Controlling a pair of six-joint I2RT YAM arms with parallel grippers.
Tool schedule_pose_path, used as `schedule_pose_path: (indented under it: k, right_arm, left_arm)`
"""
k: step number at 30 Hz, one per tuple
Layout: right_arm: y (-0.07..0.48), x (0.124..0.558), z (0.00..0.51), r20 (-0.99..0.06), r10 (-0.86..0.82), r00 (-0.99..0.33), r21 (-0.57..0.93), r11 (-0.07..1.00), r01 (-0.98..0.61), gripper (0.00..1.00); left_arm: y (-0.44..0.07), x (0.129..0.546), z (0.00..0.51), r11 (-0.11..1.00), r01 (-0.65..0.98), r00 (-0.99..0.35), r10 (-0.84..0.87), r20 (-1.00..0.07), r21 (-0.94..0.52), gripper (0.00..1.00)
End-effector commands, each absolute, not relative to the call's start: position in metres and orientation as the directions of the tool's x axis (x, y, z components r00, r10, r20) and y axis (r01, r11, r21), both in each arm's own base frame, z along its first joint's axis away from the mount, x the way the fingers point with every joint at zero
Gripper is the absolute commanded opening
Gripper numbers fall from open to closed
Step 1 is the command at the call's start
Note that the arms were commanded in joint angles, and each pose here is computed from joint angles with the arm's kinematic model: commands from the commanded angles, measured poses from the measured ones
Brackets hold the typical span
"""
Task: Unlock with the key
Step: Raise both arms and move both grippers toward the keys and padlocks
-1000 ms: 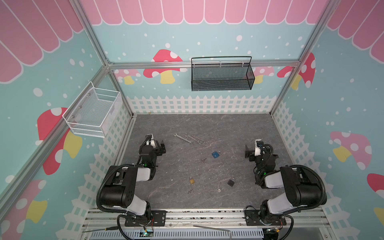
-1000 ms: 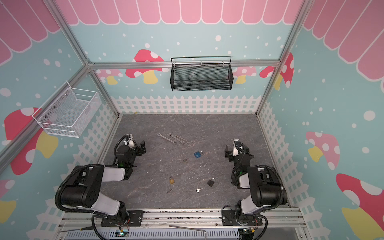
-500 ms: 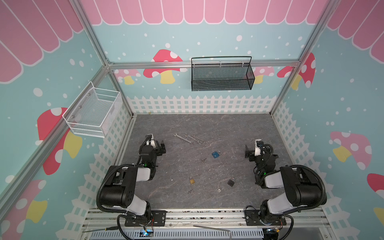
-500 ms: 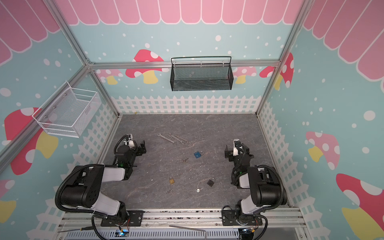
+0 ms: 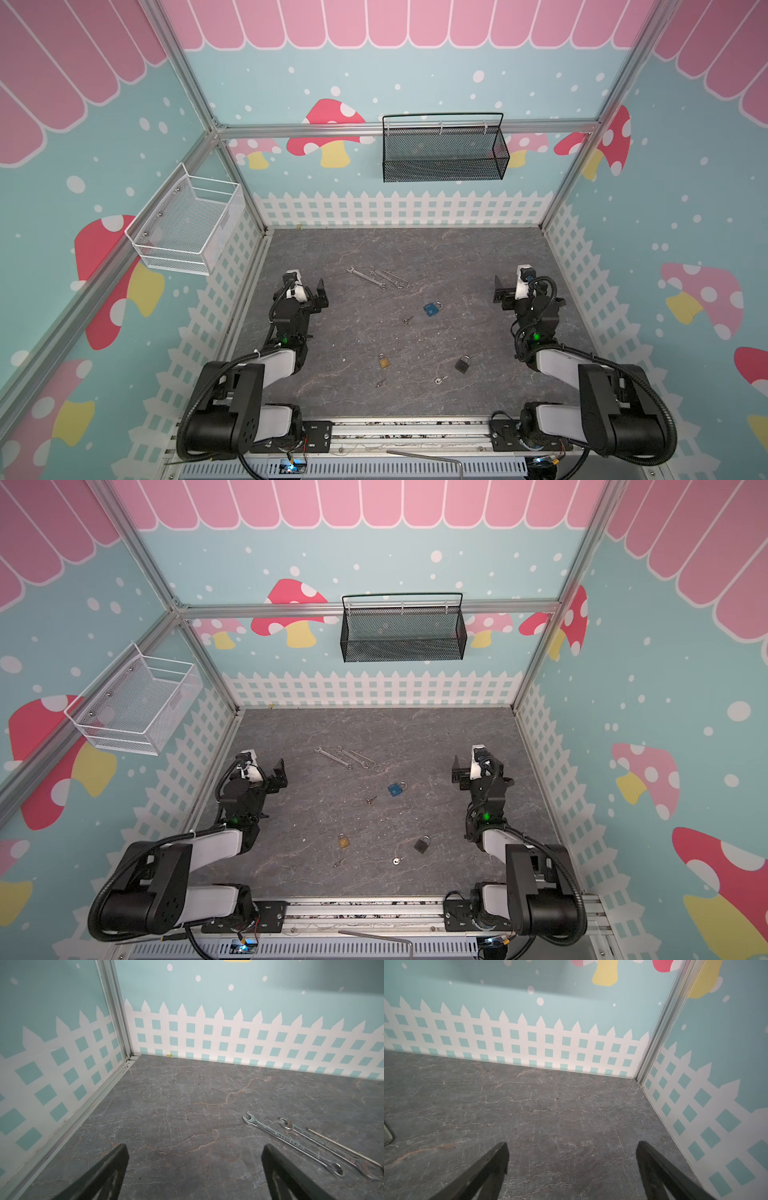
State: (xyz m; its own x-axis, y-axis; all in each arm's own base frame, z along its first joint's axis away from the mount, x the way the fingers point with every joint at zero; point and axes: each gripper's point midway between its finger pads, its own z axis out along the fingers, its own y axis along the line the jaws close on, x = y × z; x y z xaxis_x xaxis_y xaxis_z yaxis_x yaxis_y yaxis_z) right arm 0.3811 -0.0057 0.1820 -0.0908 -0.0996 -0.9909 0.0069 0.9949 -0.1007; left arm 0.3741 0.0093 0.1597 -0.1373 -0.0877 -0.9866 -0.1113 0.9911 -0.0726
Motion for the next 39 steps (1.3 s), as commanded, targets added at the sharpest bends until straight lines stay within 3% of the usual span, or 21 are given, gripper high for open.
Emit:
schedule_pose_path:
  k: [1,3,6,11,15,18,26,39]
  right_arm:
    - [-0.008,0.378,0.181,-0.988,-0.011,-0.154,-0.014,1.000,0.018,0.98]
    - [-0.006,0.378,0.189,-0.987,0.033,-0.157,0.031,0.999,0.016,0.98]
    - [-0.020,0.377,0.186,-0.956,0.200,-0.216,0.174,0.976,0.133,0.98]
    - [-0.025,0.359,0.175,-0.866,0.428,-0.260,0.366,0.895,0.254,0.98]
    - [-0.004,0.348,0.180,-0.842,0.460,-0.282,0.435,0.888,0.149,0.98]
    - [0.010,0.344,0.179,-0.826,0.458,-0.329,0.457,0.885,0.087,0.98]
    - [0.047,0.345,0.164,-0.755,0.390,-0.528,0.469,0.883,-0.019,0.98]
    - [0.125,0.303,0.159,-0.661,0.135,-0.738,0.417,0.884,-0.212,0.99]
  left_arm:
    - [0.012,0.369,0.165,0.986,-0.127,-0.175,-0.130,-0.976,-0.109,1.00]
    - [0.010,0.366,0.176,0.978,-0.127,-0.171,-0.187,-0.967,-0.167,1.00]
    - [0.014,0.362,0.187,0.946,-0.173,-0.170,-0.303,-0.938,-0.274,1.00]
    - [0.026,0.351,0.190,0.816,-0.291,-0.121,-0.549,-0.827,-0.500,1.00]
    - [0.025,0.346,0.184,0.747,-0.297,-0.107,-0.646,-0.756,-0.595,1.00]
    - [0.019,0.342,0.176,0.720,-0.323,-0.166,-0.682,-0.713,-0.614,1.00]
    - [-0.028,0.334,0.172,0.702,-0.204,-0.357,-0.702,-0.616,-0.682,1.00]
    - [-0.127,0.292,0.184,0.771,-0.018,-0.593,-0.521,-0.614,-0.637,1.00]
